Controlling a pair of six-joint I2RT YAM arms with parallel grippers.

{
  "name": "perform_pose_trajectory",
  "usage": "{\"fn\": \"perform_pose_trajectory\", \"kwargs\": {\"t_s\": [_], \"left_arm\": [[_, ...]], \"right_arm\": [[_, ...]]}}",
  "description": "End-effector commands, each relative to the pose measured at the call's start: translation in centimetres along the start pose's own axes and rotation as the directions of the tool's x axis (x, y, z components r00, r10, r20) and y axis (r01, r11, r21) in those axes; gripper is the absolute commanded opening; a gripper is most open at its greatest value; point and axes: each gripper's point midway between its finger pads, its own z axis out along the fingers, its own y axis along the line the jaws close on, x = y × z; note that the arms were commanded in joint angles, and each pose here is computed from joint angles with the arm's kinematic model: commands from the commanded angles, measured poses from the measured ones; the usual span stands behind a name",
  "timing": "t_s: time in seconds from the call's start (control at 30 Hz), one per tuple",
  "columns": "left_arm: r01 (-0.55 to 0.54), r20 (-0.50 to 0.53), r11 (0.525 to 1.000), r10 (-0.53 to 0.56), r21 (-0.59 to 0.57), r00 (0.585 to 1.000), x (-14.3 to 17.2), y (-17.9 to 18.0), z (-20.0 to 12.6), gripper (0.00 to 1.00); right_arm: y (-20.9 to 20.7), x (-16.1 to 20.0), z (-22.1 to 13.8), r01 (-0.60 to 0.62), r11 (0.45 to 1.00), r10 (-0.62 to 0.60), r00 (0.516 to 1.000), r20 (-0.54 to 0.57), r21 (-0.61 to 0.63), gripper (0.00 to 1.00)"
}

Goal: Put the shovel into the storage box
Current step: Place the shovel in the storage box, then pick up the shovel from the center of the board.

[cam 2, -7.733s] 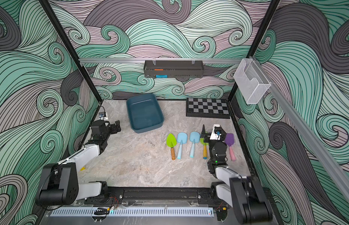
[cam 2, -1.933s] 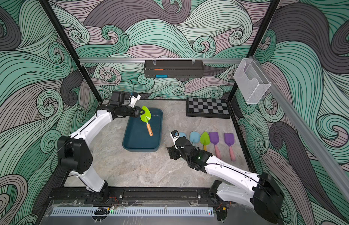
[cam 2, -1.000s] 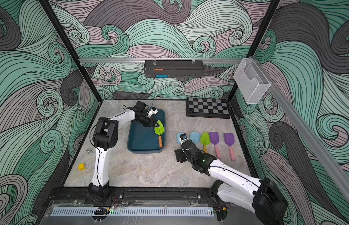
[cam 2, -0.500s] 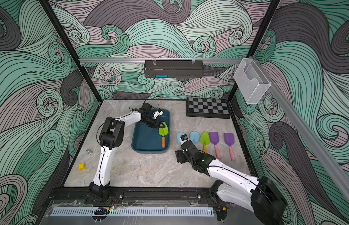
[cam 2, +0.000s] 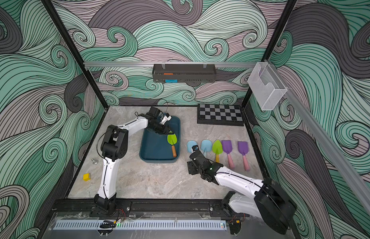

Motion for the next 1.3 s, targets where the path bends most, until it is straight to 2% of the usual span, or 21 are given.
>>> {"fn": "perform_pose_trajectory", "kwargs": {"t_s": [0.0,0.2,0.37,0.53,0.6,0.8,1.03,1.27], "left_arm": [[-0.086,0.086,0.993,0.093,-0.081,0.992,-2.0,-2.3,-5.0,0.54],[-0.129,0.114,0.987,0.140,-0.097,0.984,-1.9,-4.2,-7.9,0.57],[-0.122,0.123,0.986,0.135,-0.111,0.983,-1.1,-4.4,-8.7,0.57],[-0.115,0.152,0.989,0.127,-0.090,0.980,-0.5,-5.1,-9.2,0.57],[-0.103,0.169,0.992,0.114,-0.077,0.979,-0.4,-5.5,-9.4,0.57],[-0.098,0.242,0.995,0.090,0.019,0.966,-0.2,-8.0,-10.2,0.58],[-0.124,0.291,0.985,0.086,0.116,0.953,0.6,-11.6,-10.6,0.60],[-0.132,0.284,0.976,0.080,0.171,0.955,0.9,-13.8,-9.2,0.57]], "right_arm": [[-0.3,-0.6,0.7,-0.032,0.999,0.031,0.999,0.012,0.025,0.70],[-0.4,-1.1,2.6,-0.041,0.998,0.042,0.999,-0.014,0.050,0.68],[-0.1,-1.5,3.8,-0.036,0.998,0.038,0.999,-0.032,0.054,0.60],[-0.2,-1.4,4.3,-0.029,0.998,0.032,0.999,-0.042,0.063,0.34],[-0.4,-1.5,4.1,-0.030,0.997,0.032,0.999,-0.033,0.072,0.27],[-0.6,-2.7,2.7,-0.002,0.997,0.001,1.000,0.004,0.077,0.00],[-0.6,-5.5,-0.8,0.021,0.997,-0.028,0.996,0.085,0.078,0.00],[1.4,-9.0,-4.7,0.030,0.999,-0.024,0.982,0.187,-0.029,0.00]]}}
